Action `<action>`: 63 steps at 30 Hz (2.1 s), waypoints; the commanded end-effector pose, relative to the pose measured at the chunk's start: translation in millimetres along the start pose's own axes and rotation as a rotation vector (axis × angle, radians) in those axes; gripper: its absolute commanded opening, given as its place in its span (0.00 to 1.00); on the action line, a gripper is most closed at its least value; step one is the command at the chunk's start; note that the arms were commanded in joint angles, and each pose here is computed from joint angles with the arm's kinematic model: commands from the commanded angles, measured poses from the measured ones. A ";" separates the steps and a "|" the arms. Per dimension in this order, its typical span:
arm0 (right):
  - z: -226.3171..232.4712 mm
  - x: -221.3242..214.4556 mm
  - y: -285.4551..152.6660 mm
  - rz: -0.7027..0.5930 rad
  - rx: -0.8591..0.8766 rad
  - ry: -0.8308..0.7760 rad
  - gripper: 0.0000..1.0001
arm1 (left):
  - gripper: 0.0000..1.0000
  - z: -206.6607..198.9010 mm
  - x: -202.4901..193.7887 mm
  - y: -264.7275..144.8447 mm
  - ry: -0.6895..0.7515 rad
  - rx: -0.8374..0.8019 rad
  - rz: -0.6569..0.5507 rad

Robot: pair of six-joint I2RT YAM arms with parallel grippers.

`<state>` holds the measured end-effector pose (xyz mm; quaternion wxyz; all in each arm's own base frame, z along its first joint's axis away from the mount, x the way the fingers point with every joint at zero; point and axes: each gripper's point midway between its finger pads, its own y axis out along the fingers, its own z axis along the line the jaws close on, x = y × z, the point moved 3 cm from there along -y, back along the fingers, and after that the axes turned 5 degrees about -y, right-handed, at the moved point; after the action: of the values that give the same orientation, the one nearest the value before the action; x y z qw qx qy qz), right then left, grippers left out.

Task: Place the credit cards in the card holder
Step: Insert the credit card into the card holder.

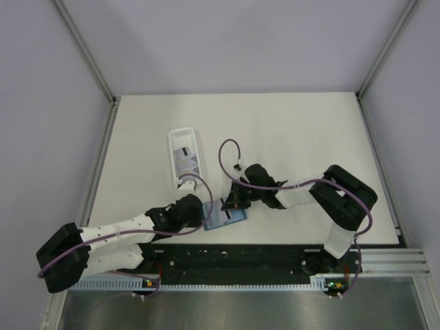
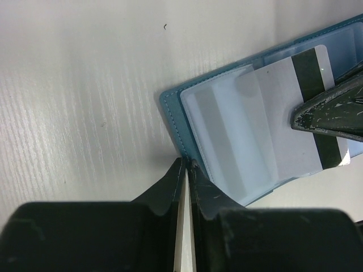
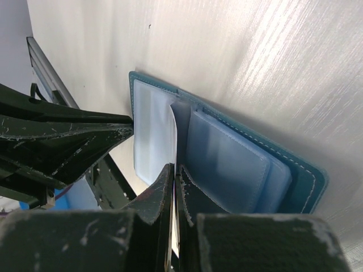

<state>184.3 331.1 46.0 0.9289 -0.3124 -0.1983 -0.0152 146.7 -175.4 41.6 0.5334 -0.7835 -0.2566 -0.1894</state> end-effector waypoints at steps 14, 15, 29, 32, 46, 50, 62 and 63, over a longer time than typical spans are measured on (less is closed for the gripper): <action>-15.8 -9.4 9.8 0.012 -0.020 0.028 0.00 | 0.07 -8.3 -0.3 3.7 -0.013 -0.036 0.008; -16.7 -9.1 9.9 0.010 -0.023 0.031 0.00 | 0.07 -8.4 -0.5 3.9 -0.010 -0.037 0.009; -8.7 -18.2 17.2 0.040 -0.011 0.025 0.00 | 0.04 -12.8 1.1 4.7 -0.006 -0.045 0.012; -7.3 -20.4 19.0 0.046 -0.011 0.023 0.00 | 0.04 -12.7 1.1 4.5 -0.007 -0.046 0.012; -2.4 -14.0 8.3 0.037 -0.116 -0.021 0.14 | 0.04 -12.7 1.8 3.7 -0.007 -0.050 0.007; 2.8 -9.2 2.9 0.037 -0.162 -0.049 0.18 | 0.03 -12.5 2.3 3.6 -0.006 -0.051 0.003; 12.2 -1.3 -10.7 0.026 -0.276 -0.101 0.36 | 0.03 -11.6 2.1 2.5 -0.006 -0.054 0.000; 11.4 -0.3 -13.1 0.021 -0.290 -0.104 0.36 | 0.03 -11.5 2.3 2.6 -0.006 -0.053 -0.001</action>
<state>175.1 336.9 49.9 0.8842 -0.4136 -0.2172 -0.0063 147.2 -183.3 43.0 0.5213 -0.7944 -0.2477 -0.1892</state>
